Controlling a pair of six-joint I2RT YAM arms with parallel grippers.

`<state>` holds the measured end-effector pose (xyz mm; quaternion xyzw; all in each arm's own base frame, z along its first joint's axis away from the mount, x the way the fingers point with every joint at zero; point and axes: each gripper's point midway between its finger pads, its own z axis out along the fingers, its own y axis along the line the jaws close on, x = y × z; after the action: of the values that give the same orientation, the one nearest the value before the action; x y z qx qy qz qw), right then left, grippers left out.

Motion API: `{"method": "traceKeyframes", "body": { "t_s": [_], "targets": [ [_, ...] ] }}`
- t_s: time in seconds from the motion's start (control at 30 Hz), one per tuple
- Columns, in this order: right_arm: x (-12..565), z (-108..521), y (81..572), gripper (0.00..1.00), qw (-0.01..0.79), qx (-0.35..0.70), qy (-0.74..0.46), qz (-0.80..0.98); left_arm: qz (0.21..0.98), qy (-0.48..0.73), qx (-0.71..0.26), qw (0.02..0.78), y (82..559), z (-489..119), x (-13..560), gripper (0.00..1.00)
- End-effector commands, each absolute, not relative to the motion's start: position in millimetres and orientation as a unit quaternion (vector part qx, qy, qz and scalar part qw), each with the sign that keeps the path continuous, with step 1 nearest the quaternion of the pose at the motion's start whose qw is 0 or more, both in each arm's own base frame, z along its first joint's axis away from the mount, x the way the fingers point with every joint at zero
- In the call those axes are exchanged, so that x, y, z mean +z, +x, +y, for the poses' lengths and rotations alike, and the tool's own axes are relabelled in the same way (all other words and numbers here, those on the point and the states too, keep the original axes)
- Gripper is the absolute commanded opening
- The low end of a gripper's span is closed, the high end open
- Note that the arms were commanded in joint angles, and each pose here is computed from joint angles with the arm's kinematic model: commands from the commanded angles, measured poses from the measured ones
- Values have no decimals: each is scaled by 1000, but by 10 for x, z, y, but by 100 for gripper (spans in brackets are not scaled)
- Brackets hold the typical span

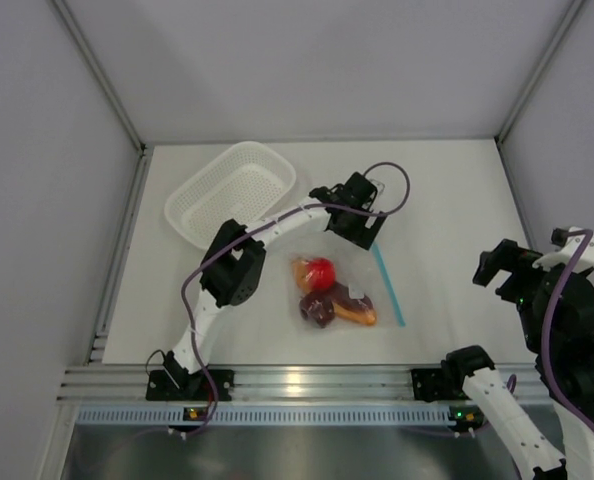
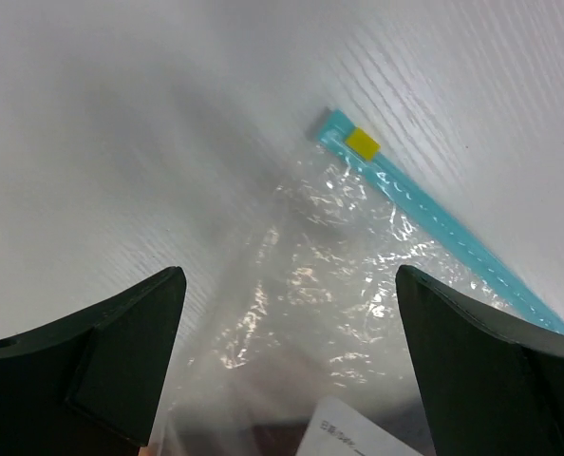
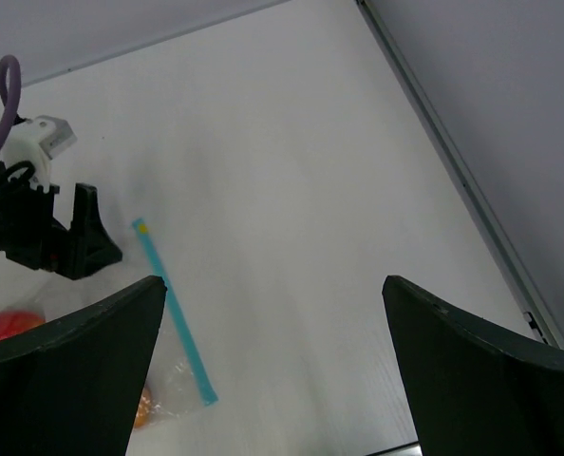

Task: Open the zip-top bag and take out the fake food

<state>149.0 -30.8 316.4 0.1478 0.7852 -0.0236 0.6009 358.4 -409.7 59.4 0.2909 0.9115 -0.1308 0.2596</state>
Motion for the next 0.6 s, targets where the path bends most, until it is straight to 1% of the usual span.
{"method": "traceKeyframes", "body": {
  "t_s": [0.0,0.07,0.1,0.13,0.2,0.4,0.57],
  "targets": [
    [3231,-222,1552,99,613,-4,132,779,887,287,-187,309,3821,-4149,1188,99],
    [3217,-192,1564,99,611,1,127,781,885,293,-214,292,3870,-4115,1160,99],
    [3223,-181,1568,99,611,4,125,781,882,300,-247,267,3802,-4158,1117,99],
    [3221,-174,1576,99,610,4,124,782,884,291,-258,259,3871,-4080,1101,99],
    [3231,-143,1579,99,611,11,117,783,882,292,-284,235,3844,-4063,1032,99],
    [3240,-71,1588,99,614,29,106,782,894,264,-313,181,3791,-3926,790,99],
    [3238,-38,1580,99,615,37,101,781,907,246,-308,152,3734,-3819,569,98]
  ]
}}
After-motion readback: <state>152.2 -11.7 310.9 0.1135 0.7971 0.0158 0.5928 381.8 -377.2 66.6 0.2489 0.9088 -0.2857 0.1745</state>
